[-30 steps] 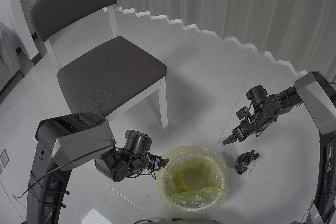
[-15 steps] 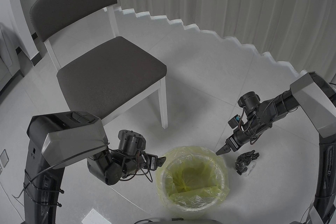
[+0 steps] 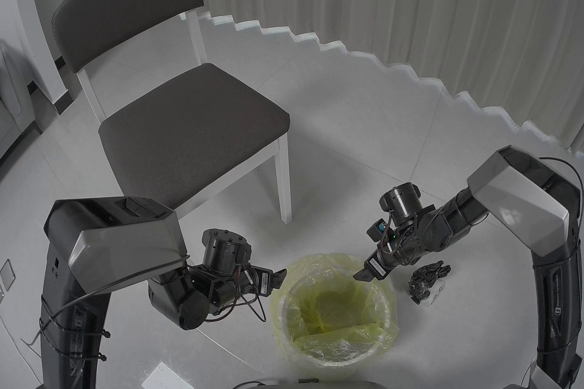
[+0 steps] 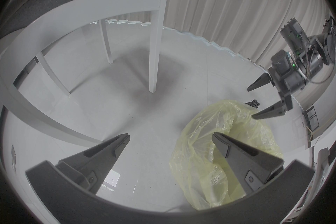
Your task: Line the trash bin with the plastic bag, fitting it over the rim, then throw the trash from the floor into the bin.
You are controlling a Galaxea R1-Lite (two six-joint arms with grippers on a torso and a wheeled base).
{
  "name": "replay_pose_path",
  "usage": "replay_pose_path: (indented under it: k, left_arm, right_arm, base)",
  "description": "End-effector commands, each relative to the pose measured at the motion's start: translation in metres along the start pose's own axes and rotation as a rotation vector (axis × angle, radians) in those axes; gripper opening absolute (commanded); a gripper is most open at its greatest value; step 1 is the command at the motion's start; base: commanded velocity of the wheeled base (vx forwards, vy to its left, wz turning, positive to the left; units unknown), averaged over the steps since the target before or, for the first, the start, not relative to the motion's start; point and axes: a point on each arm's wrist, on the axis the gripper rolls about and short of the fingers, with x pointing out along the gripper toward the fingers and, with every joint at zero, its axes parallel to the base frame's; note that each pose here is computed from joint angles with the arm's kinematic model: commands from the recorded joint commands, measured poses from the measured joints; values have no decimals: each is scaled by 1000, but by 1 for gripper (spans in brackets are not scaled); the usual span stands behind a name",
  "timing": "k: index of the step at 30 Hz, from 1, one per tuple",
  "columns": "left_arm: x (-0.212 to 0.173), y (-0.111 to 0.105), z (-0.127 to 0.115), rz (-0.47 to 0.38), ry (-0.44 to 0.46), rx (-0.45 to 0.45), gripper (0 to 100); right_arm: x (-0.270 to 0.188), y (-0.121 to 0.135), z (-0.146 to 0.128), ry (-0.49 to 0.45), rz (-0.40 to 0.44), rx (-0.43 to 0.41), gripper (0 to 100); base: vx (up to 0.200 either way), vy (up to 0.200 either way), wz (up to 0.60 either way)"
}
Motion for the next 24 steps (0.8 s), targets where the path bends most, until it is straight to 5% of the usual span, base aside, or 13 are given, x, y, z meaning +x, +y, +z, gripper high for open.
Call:
replay_pose_path:
  k: [1,5,18,19,24]
  left_arm:
    - [-1,-1,-2,0,-7,2,100]
    - [-1,-1,-2,-2,-18,2,100]
    - [1,-1,-3,0,-18,4,100]
    - [1,-1,-3,0,-18,4,100]
    - [1,-1,-3,3,-18,2,100]
  right_arm:
    - [21,25,-16,42,-50,-113,100]
    - [21,26,-16,32,-87,-173,100]
    - [21,34,-20,55,-67,-182,100]
    - [21,34,-20,55,-67,-182,0]
    - [22,30,-15,58,-69,-180,0]
  base:
    - [0,0,0]
    - [0,0,0]
    - [0,0,0]
    - [0,0,0]
    - [0,0,0]
